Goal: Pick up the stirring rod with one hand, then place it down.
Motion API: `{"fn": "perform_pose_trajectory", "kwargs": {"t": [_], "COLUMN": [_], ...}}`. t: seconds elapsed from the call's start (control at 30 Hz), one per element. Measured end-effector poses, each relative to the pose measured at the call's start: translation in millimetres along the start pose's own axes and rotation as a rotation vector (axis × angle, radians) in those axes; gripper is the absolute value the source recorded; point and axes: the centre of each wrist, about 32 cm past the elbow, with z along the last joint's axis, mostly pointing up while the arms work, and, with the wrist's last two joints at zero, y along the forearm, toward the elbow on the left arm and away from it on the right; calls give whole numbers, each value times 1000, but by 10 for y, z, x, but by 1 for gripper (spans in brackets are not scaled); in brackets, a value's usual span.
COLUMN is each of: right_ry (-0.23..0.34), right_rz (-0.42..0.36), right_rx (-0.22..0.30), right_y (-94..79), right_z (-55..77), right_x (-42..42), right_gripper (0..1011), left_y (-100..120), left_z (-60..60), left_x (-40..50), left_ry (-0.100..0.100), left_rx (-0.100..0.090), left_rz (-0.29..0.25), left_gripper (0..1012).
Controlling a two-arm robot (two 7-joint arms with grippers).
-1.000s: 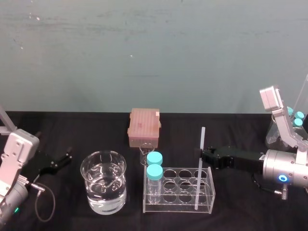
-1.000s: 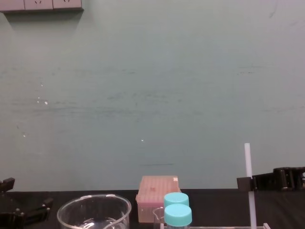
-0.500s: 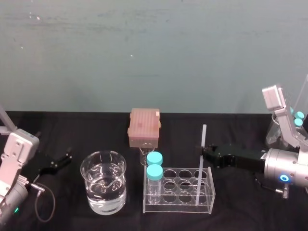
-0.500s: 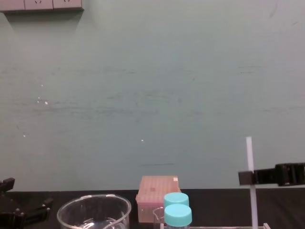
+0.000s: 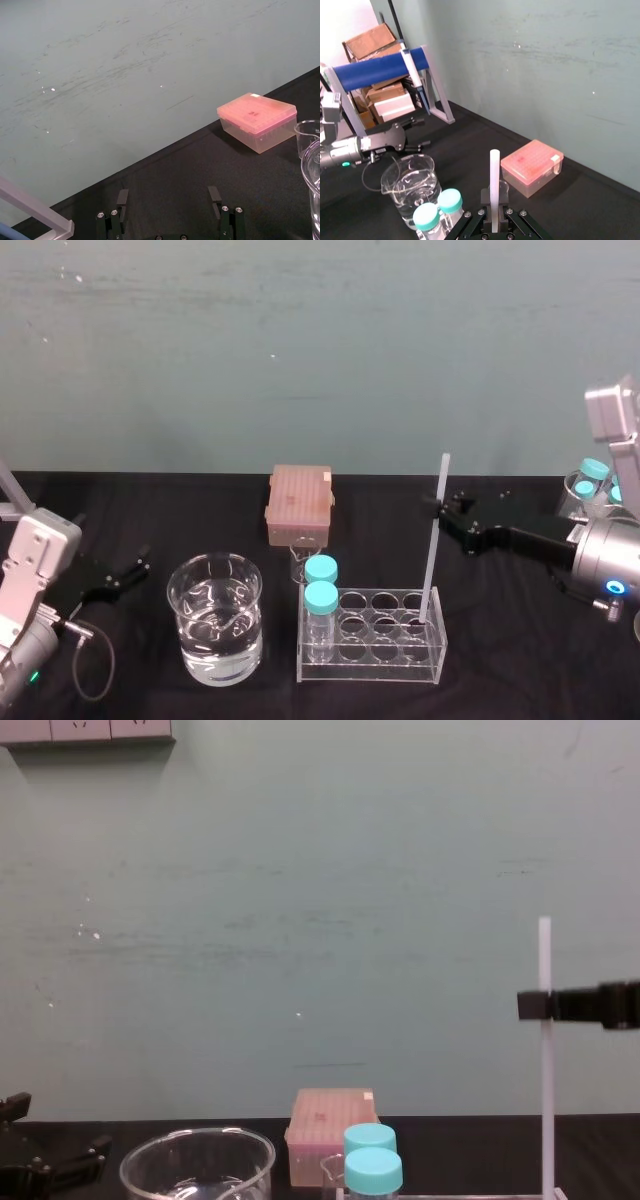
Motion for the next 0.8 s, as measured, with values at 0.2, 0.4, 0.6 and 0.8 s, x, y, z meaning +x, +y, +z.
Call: {"fn": "perform_pose_trajectory", "kwargs": {"t": [0.2, 0.4, 0.6, 0.8], "right_ry": [-4, -13, -30, -48], "right_rz": [-12, -47, -82, -124], "right_rx": [11, 29, 48, 74], "right_y": [-26, 5, 58, 142], "right_z": [159, 304, 359, 388], "right_x": [-1, 33, 64, 83], "right_gripper": [72, 72, 72, 72], "left_y": [0, 0, 0, 0], "left_z": [0, 0, 0, 0], "left_x": [0, 0, 0, 0], "left_ry": [0, 0, 0, 0], "left_rx": [0, 0, 0, 0], "left_rz": [0, 0, 0, 0], "left_gripper": [1005, 1005, 1005, 1005]}}
